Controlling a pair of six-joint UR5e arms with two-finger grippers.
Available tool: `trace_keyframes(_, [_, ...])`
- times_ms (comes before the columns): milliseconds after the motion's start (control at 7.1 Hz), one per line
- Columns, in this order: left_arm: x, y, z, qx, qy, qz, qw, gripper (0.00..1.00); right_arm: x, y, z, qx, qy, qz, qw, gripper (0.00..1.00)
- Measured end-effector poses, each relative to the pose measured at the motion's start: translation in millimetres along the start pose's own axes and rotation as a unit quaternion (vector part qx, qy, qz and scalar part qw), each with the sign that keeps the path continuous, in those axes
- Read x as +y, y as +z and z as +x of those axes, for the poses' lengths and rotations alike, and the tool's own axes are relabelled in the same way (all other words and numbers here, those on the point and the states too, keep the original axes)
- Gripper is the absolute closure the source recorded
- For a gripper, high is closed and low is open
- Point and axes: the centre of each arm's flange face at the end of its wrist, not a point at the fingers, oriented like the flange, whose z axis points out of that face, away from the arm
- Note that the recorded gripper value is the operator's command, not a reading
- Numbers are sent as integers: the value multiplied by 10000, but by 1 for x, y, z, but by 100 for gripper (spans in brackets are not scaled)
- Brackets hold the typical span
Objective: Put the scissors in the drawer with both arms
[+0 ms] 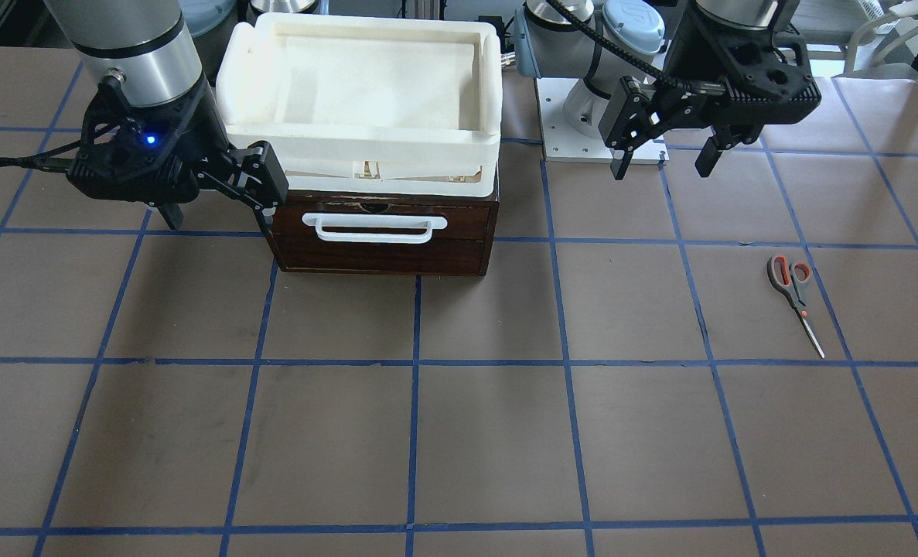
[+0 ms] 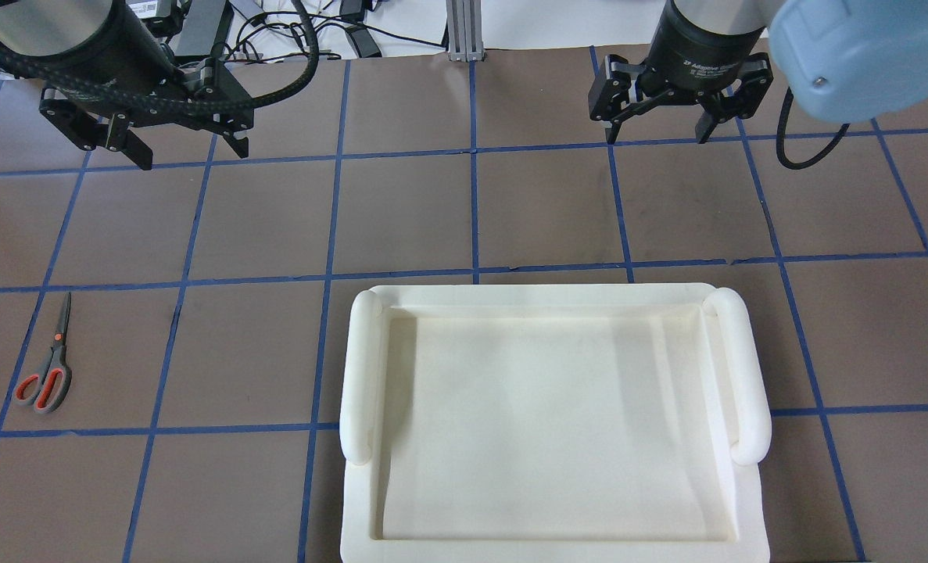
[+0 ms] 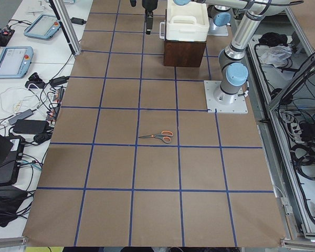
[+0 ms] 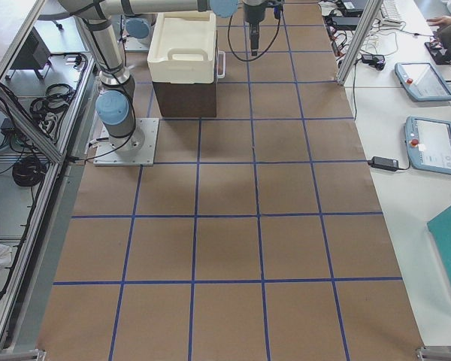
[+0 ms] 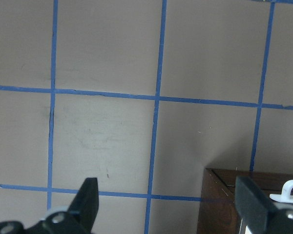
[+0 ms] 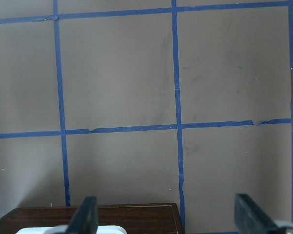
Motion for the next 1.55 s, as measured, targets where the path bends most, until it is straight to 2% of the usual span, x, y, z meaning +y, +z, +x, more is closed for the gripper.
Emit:
trace_keyframes(564, [-1,7,-7,-55,-52,-80,9999,0,0,4,0,3,51,-34,10000,0])
trace_keyframes(846, [2,38,-40,-592,-248,-372,9972,0,0,5,-1,-24,167,-48,9998,0])
trace_keyframes(987, [2,59,-69,-780,-407,-598,9943,0,-1,8,-1,5,464,-63,9989,0])
trace_keyframes(1128, [0,91,-112,-822,-470,-868,9917,0,-2,11,-1,29,989,-82,9951,0])
trace_keyframes(1268, [0,128,-160,-774,-379,-1034,9909,1,-5,17,-1,53,1660,-131,9860,0])
trace_keyframes(1409, [2,165,-202,-749,-292,-1147,9901,2,-9,28,-5,96,2398,-226,9705,0])
trace_keyframes(1550, [1,197,-232,-769,-280,-1293,9882,2,-12,42,-15,156,3054,-330,9515,0])
